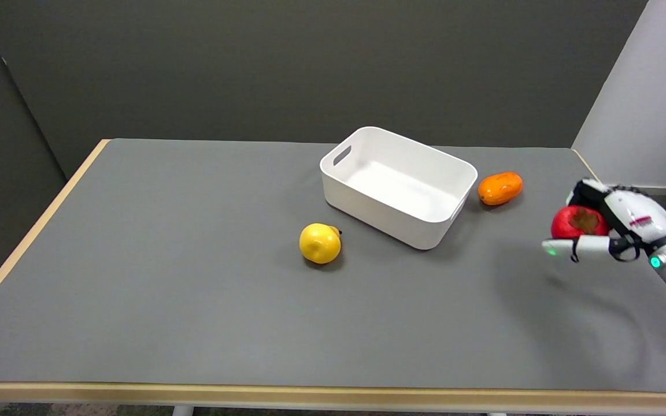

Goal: Pick up tomato.

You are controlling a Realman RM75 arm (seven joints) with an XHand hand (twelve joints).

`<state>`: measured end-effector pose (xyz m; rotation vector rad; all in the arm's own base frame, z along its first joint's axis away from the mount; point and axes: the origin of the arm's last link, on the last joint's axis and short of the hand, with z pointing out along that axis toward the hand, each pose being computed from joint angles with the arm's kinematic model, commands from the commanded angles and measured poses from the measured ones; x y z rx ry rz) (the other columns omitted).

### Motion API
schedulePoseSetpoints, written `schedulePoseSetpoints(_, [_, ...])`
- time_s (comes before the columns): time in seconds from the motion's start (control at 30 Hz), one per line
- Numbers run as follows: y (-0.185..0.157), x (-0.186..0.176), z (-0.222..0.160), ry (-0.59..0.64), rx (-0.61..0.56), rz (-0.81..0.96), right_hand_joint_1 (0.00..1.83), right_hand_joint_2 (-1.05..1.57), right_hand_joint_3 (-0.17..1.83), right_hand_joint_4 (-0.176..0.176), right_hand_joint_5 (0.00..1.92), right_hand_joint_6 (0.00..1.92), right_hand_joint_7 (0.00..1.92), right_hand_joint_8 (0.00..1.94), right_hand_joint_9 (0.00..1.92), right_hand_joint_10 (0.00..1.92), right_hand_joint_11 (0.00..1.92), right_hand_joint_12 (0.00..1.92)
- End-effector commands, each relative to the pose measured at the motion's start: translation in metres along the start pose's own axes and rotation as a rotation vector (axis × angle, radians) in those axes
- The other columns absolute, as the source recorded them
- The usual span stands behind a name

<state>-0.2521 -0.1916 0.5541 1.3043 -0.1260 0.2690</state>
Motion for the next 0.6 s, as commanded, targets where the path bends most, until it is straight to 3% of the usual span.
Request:
schedulePoseSetpoints(0.03, [-0.082, 0.066, 0.083, 0.284, 0.326, 0.038, 1.31, 1.17, 0.25, -0.114, 0.49, 1.65, 0.69, 1.42, 0.74, 1.66, 0.84, 1.92])
schedulePoseSetpoints(0.27, [-0.132, 0.074, 0.128, 0.259, 0.389, 0.099, 1.31, 1.16, 0.24, -0.119, 0.52, 1.63, 0.73, 1.36, 0.75, 1.6, 0.87, 1.92])
schedulePoseSetpoints(0.37, [-0.161, 0.066, 0.151, 0.208, 0.42, 0.11, 1.32, 1.14, 0.25, -0.128, 0.53, 1.63, 0.75, 1.34, 0.76, 1.57, 0.86, 1.91])
schedulePoseSetpoints(0.6, [-0.235, 0.023, 0.206, 0.091, 0.494, -0.049, 1.33, 1.13, 0.26, -0.131, 0.55, 1.62, 0.76, 1.32, 0.77, 1.54, 0.87, 1.89])
